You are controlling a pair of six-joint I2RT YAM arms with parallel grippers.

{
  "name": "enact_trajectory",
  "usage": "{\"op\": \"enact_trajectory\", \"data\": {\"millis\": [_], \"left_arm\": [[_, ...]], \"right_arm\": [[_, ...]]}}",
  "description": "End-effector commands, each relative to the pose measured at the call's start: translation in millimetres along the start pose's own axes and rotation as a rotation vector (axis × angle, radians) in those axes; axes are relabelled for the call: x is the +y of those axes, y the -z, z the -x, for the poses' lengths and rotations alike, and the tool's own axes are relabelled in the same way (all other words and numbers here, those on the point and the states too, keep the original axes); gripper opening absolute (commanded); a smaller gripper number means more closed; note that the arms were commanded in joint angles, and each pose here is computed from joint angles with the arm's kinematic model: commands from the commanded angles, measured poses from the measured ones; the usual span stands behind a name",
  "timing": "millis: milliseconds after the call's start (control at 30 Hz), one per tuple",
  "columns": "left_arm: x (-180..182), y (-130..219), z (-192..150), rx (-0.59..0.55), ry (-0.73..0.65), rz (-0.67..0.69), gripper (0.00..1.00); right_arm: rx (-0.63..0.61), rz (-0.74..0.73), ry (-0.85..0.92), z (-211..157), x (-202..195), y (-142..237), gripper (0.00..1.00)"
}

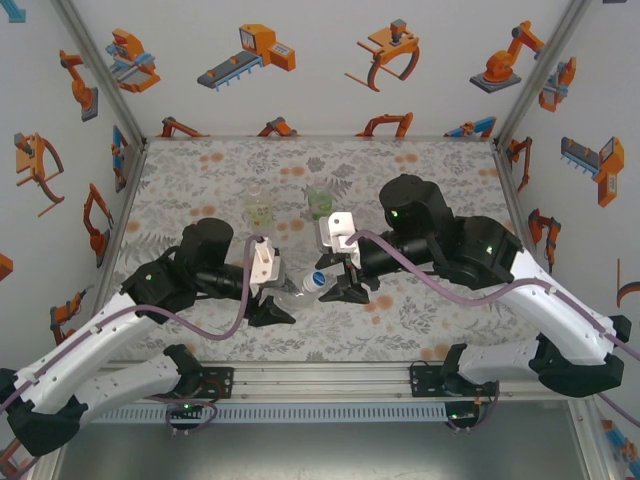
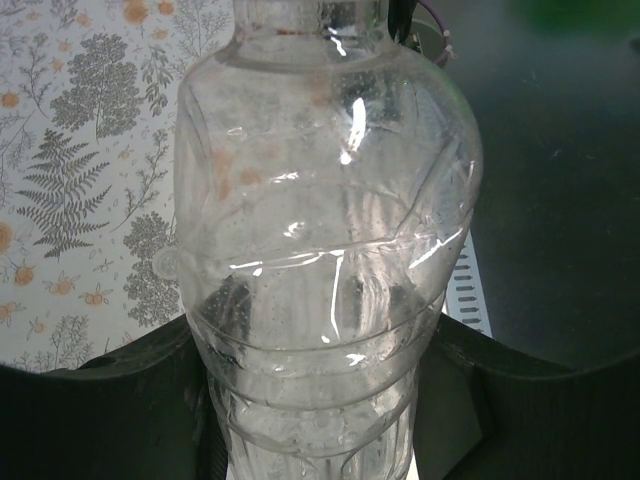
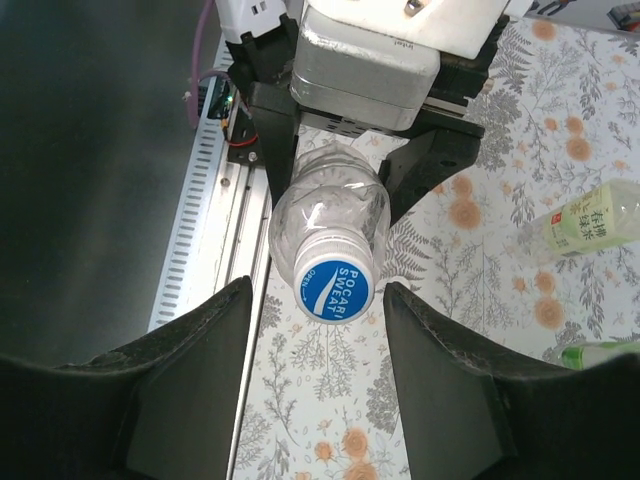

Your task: Screw on the bottle caps

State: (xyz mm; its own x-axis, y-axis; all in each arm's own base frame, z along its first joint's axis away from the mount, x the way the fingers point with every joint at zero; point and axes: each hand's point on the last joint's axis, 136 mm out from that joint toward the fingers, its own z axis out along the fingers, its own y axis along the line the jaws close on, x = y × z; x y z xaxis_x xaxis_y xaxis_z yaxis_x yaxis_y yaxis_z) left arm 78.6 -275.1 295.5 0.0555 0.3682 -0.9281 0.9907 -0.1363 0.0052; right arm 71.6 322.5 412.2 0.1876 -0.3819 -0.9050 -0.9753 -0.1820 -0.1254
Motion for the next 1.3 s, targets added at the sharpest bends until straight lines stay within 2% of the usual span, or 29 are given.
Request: {"op": "enact_trajectory", "data": {"millis": [0,867,1033,1100,1267], "left_arm": [[-7,3,14,-0.032,-0.041,-0.039,0.00],[-13,5,15,-0.044,-0.046,-0.062,0.00],[-12,4,11,-0.036,-0.039,-0.054,0.00],[-9,4,9,-0.027,-0.035,-0.034,0.00],[2,6,3,0.002,-0.038,0.041,0.00]], "right_arm": [[-0.036,0.000,0.000,9,-1,2,0.52],[-0.029,0.005,-0.041,13,-3,-3,0.39],[-0.024,0.019,-0.058,12,-2,-7,0.26],[-0.015,0.013,-0.086,9,-4,-9,0.18],[-0.031,-0.093,-0.280,4,-23,-15,0.02]]}}
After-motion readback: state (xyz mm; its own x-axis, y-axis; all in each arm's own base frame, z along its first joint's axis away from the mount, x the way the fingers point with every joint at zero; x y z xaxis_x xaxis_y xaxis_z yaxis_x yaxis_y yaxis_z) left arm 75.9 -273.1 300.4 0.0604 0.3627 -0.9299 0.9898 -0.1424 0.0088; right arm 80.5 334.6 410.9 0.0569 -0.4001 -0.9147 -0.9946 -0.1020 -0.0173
